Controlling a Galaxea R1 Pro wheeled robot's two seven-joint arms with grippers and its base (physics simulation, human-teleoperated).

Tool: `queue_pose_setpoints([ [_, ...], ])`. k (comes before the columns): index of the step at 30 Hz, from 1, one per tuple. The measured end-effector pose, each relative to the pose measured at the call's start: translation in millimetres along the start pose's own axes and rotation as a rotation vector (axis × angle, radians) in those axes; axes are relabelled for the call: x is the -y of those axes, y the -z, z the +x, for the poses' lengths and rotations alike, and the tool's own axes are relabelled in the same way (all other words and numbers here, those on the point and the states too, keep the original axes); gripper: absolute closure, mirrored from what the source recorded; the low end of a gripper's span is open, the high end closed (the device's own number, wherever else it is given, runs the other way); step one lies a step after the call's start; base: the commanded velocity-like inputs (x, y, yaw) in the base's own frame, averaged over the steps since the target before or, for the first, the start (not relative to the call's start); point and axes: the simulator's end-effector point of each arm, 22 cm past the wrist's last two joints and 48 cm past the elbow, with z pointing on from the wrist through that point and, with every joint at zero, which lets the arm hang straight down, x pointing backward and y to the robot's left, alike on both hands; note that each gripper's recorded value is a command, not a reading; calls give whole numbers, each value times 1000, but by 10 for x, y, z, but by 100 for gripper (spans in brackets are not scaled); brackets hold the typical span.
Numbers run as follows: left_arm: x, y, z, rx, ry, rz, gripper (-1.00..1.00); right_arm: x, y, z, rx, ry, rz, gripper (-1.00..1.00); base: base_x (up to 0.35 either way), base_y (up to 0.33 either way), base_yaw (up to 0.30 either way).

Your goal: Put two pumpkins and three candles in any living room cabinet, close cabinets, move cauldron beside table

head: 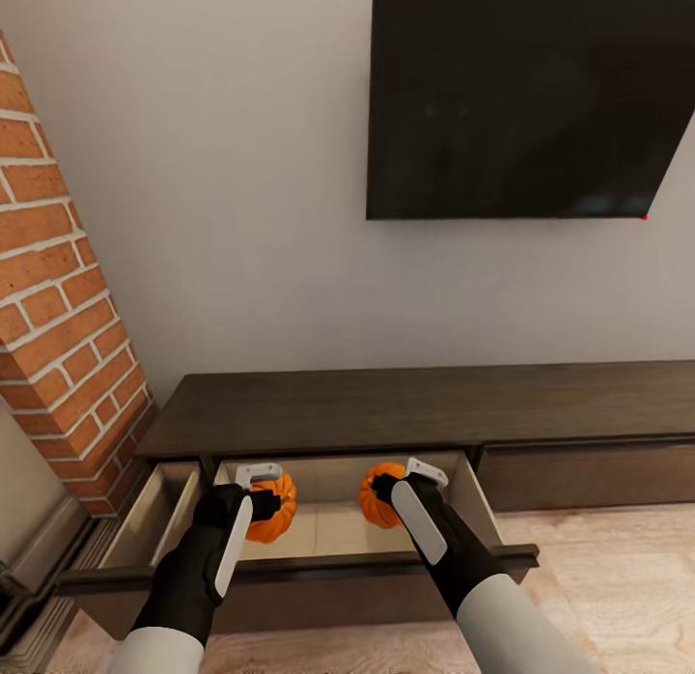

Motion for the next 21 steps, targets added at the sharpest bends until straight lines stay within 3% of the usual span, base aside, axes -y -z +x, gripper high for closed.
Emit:
queue_pose_setpoints([
  [8,3,-29,24,4,-1,0,100,-159,-22,22,4,1,-76,100,0,0,0],
  [13,7,-29,9,10,1,2,100,-170,-21,21,5,2,-81,100,13,0,0],
  [21,7,-27,4,13,1,2,100,-166,-21,18,4,-3,-82,100,155,0,0],
])
